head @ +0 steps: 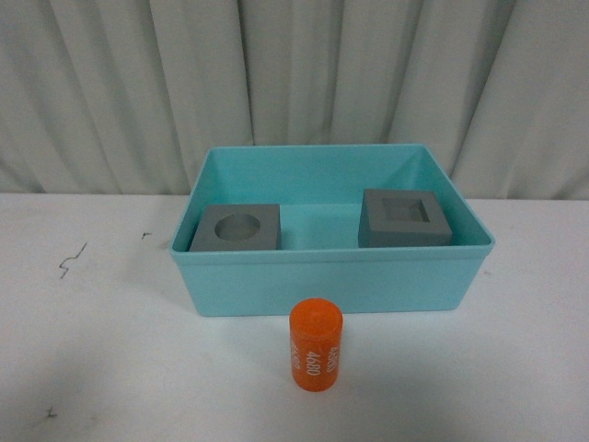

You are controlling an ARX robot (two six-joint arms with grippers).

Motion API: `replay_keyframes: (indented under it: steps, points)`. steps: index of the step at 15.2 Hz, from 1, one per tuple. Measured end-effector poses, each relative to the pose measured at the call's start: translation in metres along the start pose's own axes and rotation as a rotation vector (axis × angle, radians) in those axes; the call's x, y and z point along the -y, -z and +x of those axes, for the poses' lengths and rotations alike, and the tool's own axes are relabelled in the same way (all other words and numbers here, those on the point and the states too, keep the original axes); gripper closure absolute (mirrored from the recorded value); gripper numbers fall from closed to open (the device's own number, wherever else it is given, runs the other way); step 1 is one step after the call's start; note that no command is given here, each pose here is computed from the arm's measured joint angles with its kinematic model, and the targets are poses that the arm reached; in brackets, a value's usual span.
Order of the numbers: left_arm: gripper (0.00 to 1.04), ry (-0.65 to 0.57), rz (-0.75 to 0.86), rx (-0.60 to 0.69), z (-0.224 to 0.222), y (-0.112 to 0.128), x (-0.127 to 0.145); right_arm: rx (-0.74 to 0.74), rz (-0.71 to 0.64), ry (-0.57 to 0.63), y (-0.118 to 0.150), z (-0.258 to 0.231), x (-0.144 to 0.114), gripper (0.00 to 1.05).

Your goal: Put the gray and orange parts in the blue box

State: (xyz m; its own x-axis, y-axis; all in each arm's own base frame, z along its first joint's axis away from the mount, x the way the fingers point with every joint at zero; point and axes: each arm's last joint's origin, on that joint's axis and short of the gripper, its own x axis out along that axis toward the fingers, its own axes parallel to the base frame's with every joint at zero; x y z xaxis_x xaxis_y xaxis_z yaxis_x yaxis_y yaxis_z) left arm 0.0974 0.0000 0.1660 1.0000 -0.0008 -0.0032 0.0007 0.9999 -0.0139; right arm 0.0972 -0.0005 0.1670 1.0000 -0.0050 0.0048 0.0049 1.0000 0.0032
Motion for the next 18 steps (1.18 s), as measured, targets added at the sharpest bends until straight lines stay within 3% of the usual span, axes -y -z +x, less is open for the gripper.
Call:
replay_keyframes:
  steps: [1,9,11,13,15,16,18]
  points:
    - [1.03,-0.001,0.0,0.004,0.0,0.0,0.0,0.0,0.0,0.0,0.0,0.0,0.0,0.06]
    - [0.07,-0.001,0.0,0.004,0.0,0.0,0.0,0.0,0.0,0.0,0.0,0.0,0.0,0.06]
    - [0.07,-0.001,0.0,0.004,0.0,0.0,0.0,-0.003,0.0,-0.002,0.0,0.0,0.0,0.06]
    - [0.07,-0.001,0.0,0.004,0.0,0.0,0.0,-0.102,0.066,-0.189,-0.005,0.01,-0.006,0.06]
    - [0.07,-0.001,0.0,0.005,0.0,0.0,0.0,-0.031,0.117,-0.304,-0.046,0.044,-0.025,0.06]
    - [0.07,-0.001,0.0,0.005,0.0,0.0,0.0,-0.064,0.169,-0.337,-0.059,0.072,-0.037,0.06]
    - [0.07,0.0,0.0,0.005,0.0,0.0,0.0,-0.292,0.232,-0.378,-0.055,0.129,-0.068,0.06]
